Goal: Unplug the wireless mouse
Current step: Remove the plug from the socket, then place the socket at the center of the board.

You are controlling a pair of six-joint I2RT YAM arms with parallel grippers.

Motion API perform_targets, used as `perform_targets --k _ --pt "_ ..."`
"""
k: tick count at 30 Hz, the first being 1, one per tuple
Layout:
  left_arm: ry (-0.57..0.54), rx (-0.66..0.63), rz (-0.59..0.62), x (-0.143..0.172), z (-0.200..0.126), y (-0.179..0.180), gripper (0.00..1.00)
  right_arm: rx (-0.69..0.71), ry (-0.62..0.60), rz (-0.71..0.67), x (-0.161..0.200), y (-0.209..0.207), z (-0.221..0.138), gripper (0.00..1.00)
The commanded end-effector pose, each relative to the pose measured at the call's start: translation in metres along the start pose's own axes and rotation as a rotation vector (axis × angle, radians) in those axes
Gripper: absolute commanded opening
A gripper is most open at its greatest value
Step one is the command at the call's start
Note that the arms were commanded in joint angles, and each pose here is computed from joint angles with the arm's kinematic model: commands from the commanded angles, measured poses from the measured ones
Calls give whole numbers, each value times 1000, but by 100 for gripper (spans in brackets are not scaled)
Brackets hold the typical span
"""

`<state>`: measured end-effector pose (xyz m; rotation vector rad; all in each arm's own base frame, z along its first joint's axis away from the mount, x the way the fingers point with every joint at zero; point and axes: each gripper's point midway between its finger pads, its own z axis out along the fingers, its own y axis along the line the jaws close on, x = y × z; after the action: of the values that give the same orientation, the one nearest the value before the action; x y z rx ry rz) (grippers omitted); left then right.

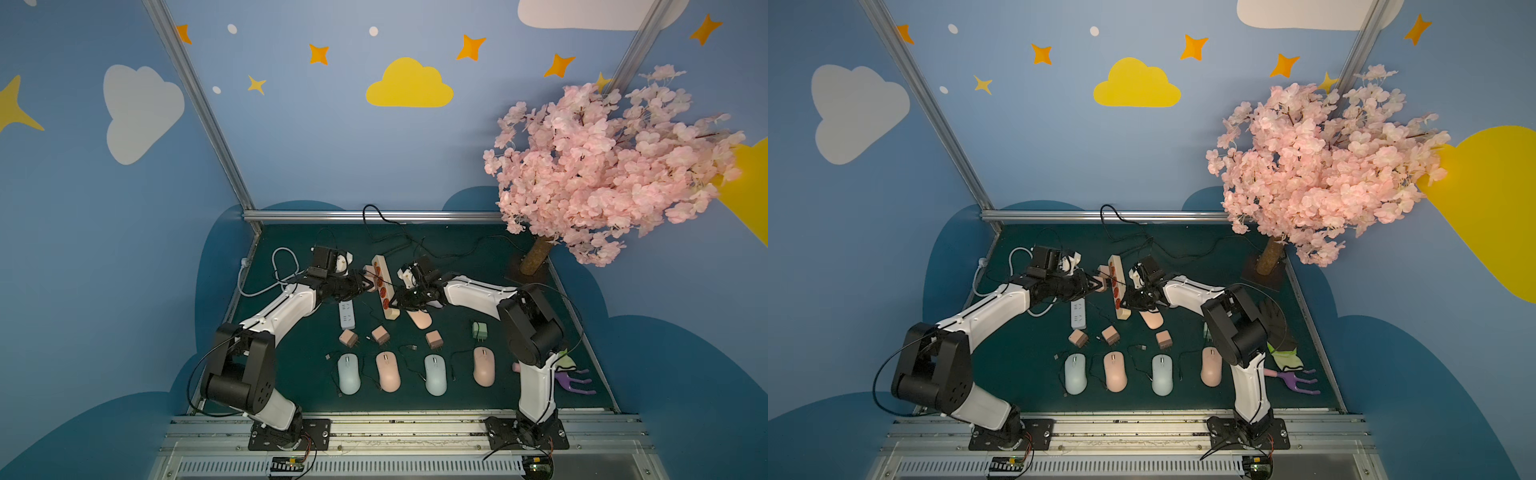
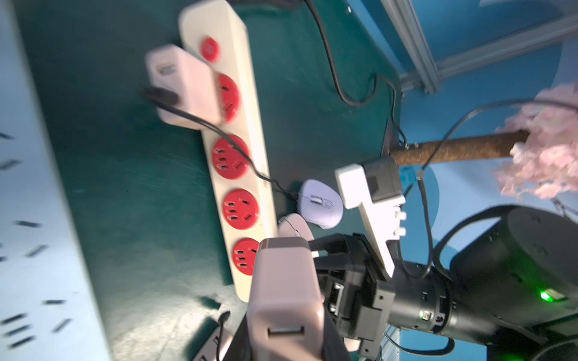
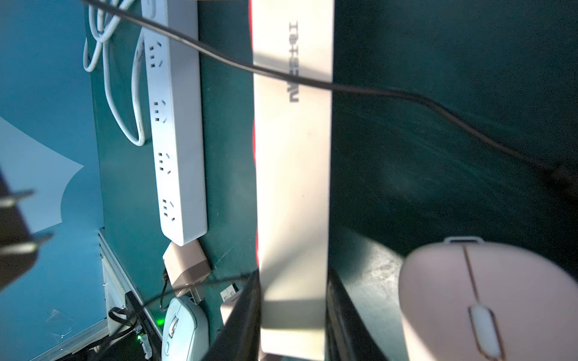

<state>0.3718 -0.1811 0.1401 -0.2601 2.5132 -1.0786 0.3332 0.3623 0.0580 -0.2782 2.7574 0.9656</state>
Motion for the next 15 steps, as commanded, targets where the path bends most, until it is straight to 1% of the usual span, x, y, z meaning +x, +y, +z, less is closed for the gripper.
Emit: perform_targets --k 1,5,12,15 --pt "35 40 11 9 2 -5 4 53 32 28 8 -13 1 0" --pt "12 5 40 11 -13 -6 4 19 32 11 7 -7 2 0" --pt "-63 -1 100 23 -58 -23 4 -161 64 -54 -3 30 13 0" --pt "-85 9 106 30 -70 -26 4 -233 78 -59 -9 47 18 0"
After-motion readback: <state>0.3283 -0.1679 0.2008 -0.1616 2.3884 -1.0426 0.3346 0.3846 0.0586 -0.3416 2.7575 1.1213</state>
